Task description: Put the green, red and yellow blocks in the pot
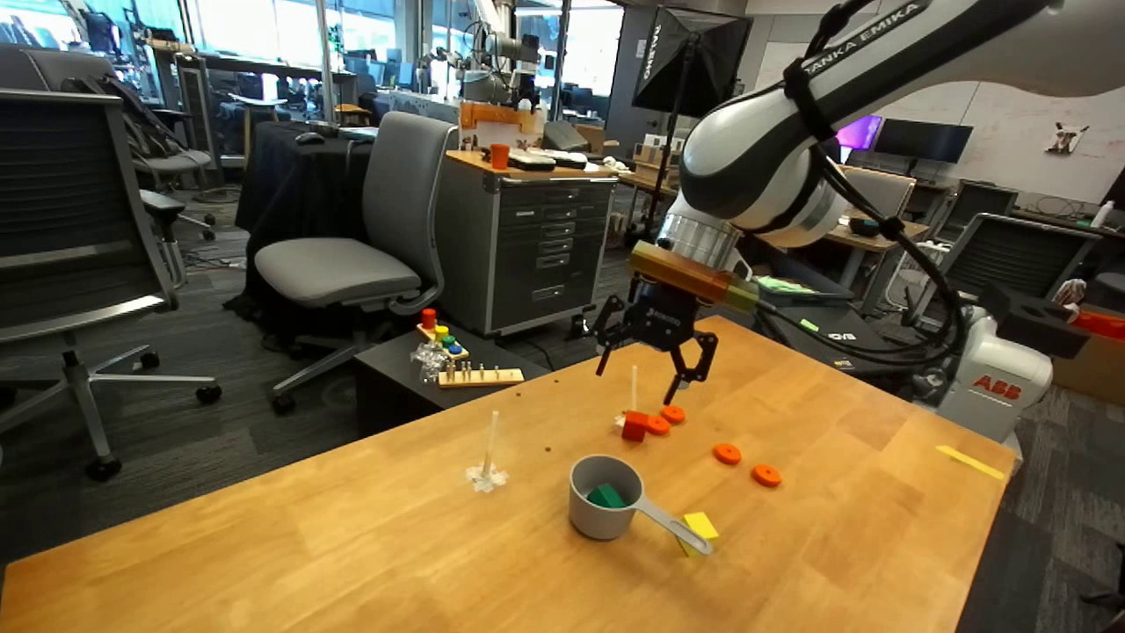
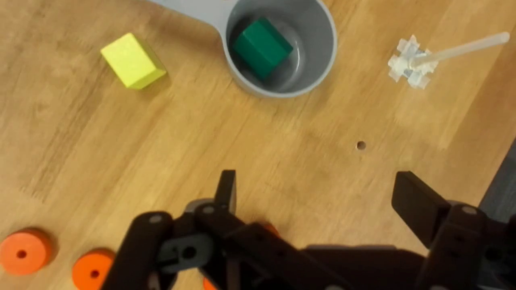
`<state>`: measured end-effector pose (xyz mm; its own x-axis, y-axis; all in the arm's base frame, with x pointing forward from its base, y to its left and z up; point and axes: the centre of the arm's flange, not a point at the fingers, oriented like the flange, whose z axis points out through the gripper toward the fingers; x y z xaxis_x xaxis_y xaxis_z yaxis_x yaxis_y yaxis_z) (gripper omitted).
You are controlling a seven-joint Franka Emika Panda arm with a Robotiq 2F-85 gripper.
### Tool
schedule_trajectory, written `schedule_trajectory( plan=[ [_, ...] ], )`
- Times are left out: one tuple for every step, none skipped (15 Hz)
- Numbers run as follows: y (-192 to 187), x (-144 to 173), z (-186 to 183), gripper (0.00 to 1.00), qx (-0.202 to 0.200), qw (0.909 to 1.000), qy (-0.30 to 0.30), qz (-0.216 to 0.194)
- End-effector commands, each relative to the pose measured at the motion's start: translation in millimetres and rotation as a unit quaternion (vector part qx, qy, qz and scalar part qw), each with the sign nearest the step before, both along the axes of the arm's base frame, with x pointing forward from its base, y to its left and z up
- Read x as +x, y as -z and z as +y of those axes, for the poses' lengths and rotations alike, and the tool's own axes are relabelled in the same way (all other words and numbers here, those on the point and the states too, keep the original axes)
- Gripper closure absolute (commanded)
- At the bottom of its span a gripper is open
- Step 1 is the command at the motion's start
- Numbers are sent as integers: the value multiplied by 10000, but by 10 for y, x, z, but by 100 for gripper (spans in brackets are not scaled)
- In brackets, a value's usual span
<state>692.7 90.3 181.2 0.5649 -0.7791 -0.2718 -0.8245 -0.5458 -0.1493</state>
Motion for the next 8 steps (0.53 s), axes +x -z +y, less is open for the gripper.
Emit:
schedule_trajectory(
  plan=[
    [-92, 269, -205, 0, -192, 9997, -67, -131],
    [-84, 344, -257, 0, -277, 9995, -91, -150],
    [-81, 406, -301, 0, -332, 9993, -116, -161],
    [-70, 467, -336, 0, -399, 9990, -118, -154],
    [-43, 517, -354, 0, -416, 9990, -137, -117],
    [-12, 557, -365, 0, -456, 9988, -155, -85],
    [21, 582, -372, 0, -486, 9987, -165, -52],
    [60, 603, -378, 0, -523, 9985, -166, -11]
  ],
)
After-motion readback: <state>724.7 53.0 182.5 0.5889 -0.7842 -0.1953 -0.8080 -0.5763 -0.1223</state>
